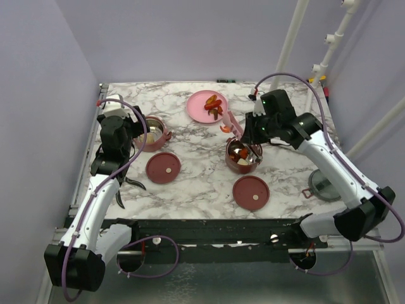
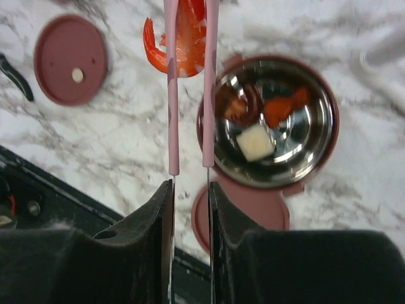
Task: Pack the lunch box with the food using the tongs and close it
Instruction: Place the fake food in the packing box.
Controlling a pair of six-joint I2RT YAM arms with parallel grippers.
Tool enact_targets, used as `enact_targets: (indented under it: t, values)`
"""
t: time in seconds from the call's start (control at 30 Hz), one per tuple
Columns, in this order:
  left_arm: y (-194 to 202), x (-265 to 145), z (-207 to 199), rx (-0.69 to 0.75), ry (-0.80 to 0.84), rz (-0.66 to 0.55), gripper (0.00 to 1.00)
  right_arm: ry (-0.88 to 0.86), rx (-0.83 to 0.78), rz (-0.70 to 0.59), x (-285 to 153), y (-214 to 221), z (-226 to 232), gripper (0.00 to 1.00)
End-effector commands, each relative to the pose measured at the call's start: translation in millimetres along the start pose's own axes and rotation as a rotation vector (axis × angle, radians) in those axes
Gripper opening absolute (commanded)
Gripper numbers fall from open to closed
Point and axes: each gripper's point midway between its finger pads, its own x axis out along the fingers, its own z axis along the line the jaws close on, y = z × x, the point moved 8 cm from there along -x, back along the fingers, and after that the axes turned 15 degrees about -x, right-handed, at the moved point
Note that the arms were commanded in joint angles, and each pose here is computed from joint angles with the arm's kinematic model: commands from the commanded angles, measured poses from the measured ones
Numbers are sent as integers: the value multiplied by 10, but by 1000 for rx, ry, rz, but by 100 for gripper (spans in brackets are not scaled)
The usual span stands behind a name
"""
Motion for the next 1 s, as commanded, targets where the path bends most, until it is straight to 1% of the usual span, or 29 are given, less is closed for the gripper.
enact_targets:
  t: [0.0,0.1,0.2,0.43,0.53,0.67,0.83,0.97]
  values:
    - [0,24,76,19,-42,-21,86,85,103,149,-302,495,13,13]
    - [11,41,92,22,-50,-17,86,110,129,199,-411,707,22,13]
    - [37,56,77,14,-37,-3,86,119,149,222,-427,864,28,14]
    - [62,75,73,8,-29,7,86,113,157,209,-272,922,20,16]
    - [72,80,77,10,-32,9,86,121,155,195,-203,885,4,20]
    - [77,85,81,12,-34,11,86,157,147,246,-131,928,-41,25]
    - [86,92,82,12,-33,15,86,157,152,258,-83,964,-44,35]
    - [96,101,74,11,-28,22,86,151,152,251,-66,952,-42,37]
